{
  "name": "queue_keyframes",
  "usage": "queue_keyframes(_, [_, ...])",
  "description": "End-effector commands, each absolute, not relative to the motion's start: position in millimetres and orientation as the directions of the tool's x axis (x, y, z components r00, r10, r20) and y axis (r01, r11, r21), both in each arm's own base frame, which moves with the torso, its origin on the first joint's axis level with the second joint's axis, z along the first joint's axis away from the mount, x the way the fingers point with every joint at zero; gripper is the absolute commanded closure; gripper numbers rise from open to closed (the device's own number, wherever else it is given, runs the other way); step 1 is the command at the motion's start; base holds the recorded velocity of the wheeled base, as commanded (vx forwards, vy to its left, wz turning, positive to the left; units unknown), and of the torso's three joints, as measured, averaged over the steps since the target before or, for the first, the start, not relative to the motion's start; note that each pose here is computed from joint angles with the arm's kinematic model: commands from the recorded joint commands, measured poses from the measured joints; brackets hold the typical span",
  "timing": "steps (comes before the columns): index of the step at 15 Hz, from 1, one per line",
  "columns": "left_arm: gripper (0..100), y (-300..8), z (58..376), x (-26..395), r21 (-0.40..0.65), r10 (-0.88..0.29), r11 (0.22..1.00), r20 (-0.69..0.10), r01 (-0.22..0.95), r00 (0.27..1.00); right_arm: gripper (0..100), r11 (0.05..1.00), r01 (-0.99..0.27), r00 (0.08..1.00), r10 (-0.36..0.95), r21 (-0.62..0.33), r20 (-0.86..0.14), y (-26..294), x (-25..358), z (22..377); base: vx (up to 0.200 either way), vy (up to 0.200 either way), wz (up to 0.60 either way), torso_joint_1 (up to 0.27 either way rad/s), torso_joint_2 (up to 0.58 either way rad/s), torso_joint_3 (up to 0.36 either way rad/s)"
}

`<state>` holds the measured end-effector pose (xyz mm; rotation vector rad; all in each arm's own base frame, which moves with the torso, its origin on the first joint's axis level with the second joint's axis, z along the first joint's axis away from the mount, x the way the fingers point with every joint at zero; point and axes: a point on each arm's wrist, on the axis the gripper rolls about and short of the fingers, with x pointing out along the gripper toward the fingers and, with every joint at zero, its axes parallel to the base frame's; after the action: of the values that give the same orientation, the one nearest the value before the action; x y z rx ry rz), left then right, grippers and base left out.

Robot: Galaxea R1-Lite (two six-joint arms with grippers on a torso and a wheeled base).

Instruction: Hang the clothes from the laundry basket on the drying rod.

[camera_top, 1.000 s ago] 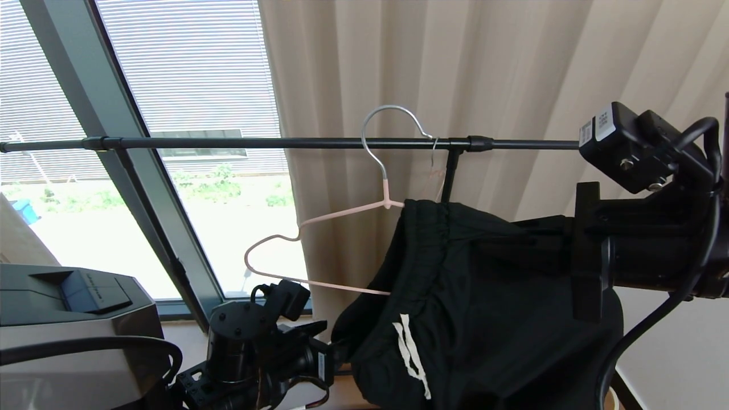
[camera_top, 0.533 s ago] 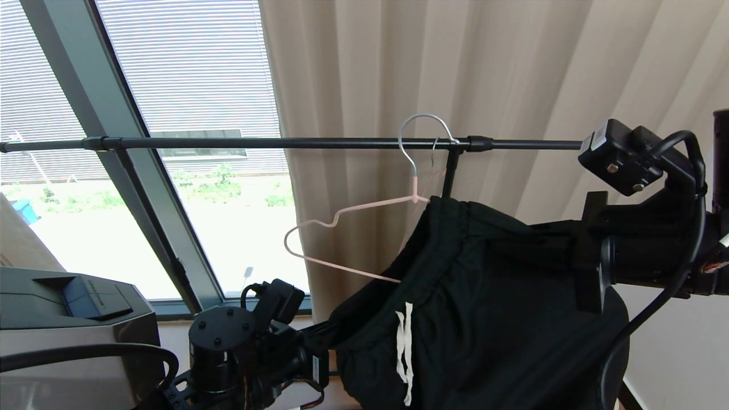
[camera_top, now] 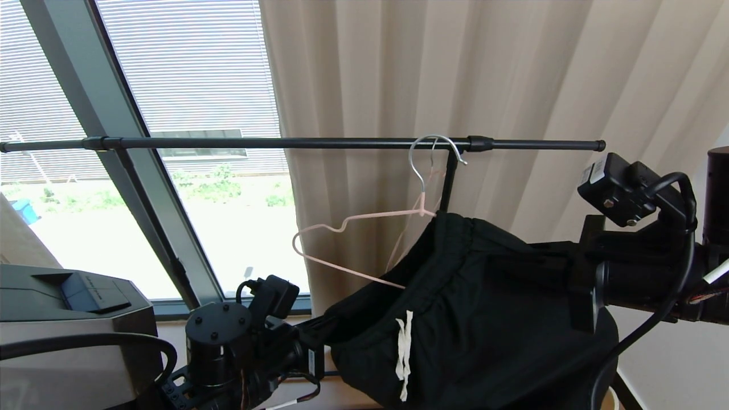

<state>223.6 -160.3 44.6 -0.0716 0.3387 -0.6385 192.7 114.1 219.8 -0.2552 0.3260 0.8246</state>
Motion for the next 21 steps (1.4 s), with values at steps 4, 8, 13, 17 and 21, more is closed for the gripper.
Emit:
queue_keyframes(4, [100, -156, 45, 230, -0.170, -0.578, 0.815, -0.280, 0.553, 0.766, 100, 0.653, -0.751, 0.634, 0.673, -0.096, -0.381, 113, 191, 219, 0.000, 0.000, 0.00, 0.000, 0.00, 0.000])
queue_keyframes(8, [100, -153, 45, 235, -0.168, -0.563, 0.826, -0.277, 0.538, 0.778, 100, 0.653, -0.751, 0.637, 0.675, -0.100, -0.373, 110, 186, 221, 0.000, 0.000, 0.00, 0.000, 0.00, 0.000])
queue_keyframes(13, [100, -143, 46, 246, -0.168, -0.526, 0.850, -0.263, 0.499, 0.808, 100, 0.652, -0.752, 0.633, 0.670, -0.102, -0.388, 109, 183, 216, 0.000, 0.000, 0.00, 0.000, 0.00, 0.000])
queue_keyframes(17, [100, -137, 49, 254, -0.164, -0.501, 0.865, -0.247, 0.474, 0.830, 100, 0.638, -0.760, 0.627, 0.667, -0.125, -0.402, 109, 183, 212, 0.000, 0.000, 0.00, 0.000, 0.00, 0.000])
queue_keyframes(21, [100, -133, 51, 257, -0.162, -0.488, 0.873, -0.238, 0.461, 0.840, 100, 0.623, -0.763, 0.628, 0.650, -0.173, -0.428, 104, 183, 204, 0.000, 0.000, 0.00, 0.000, 0.00, 0.000])
